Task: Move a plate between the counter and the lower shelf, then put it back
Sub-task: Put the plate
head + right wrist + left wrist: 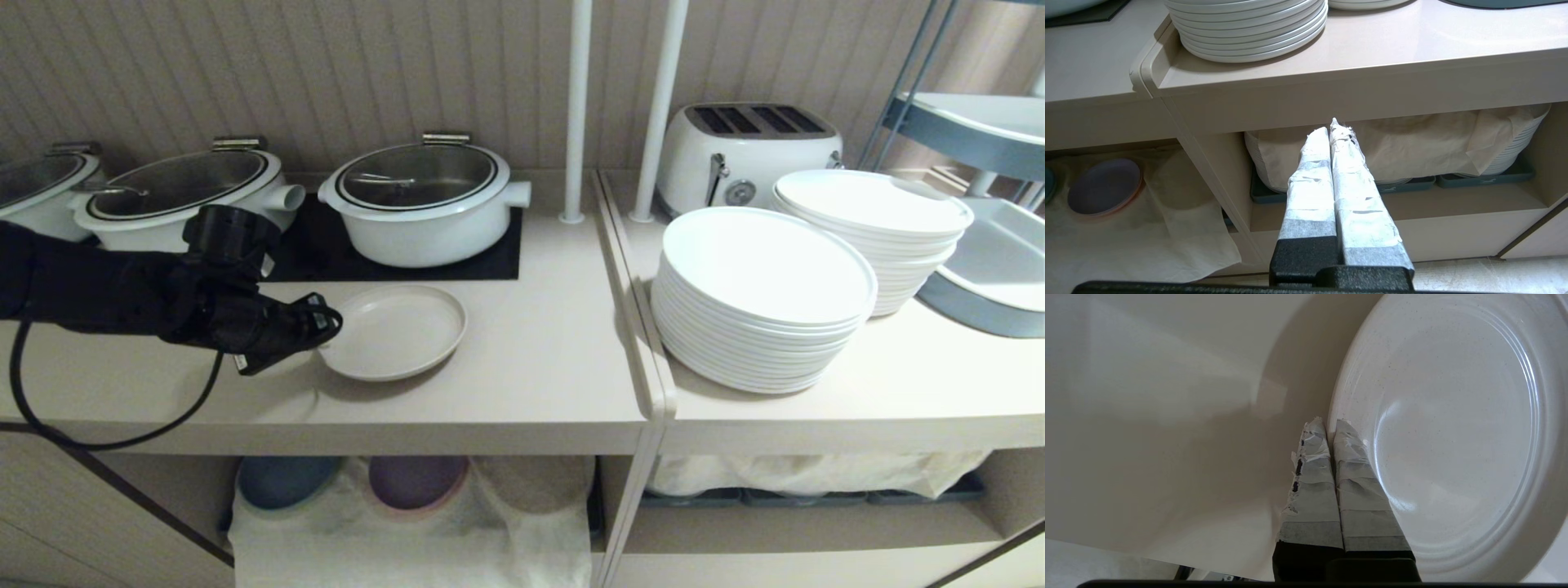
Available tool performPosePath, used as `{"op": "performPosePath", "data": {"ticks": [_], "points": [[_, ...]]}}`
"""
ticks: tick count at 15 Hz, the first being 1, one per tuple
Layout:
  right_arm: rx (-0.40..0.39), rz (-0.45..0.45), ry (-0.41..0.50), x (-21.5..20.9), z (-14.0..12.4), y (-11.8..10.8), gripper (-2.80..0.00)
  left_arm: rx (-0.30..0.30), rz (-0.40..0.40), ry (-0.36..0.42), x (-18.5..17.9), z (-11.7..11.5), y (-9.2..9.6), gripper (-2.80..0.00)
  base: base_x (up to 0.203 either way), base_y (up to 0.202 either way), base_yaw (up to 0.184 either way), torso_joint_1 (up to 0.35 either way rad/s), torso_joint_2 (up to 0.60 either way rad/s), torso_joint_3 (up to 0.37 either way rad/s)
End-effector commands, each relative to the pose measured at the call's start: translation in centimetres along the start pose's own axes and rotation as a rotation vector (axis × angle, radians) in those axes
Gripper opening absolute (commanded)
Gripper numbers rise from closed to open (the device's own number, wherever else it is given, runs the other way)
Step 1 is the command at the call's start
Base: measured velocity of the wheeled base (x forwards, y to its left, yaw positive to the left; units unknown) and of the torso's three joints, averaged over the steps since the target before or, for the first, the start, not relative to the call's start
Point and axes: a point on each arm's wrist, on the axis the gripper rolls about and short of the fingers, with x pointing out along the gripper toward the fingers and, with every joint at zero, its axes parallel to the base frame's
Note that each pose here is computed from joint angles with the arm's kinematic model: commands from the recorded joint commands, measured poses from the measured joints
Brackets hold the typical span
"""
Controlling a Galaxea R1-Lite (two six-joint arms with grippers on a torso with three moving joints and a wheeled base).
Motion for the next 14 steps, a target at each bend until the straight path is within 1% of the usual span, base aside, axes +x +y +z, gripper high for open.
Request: {"op": "performPosePath", "data": {"ticks": [1, 14], "points": [[0.0, 0.0, -0.001, 0.0, 0.0, 0.0, -2.8, -0.003, 0.0, 0.001, -0.04, -0.03, 0.01, -2.8, 0.0, 0.0, 0.0, 0.0, 0.0, 0.0], [0.0, 0.0, -0.001, 0.0, 0.0, 0.0, -2.8, 0.003, 0.01, 0.014, 0.18, -0.43, 0.09, -2.8, 0.0, 0.0, 0.0, 0.0, 0.0, 0.0]]}}
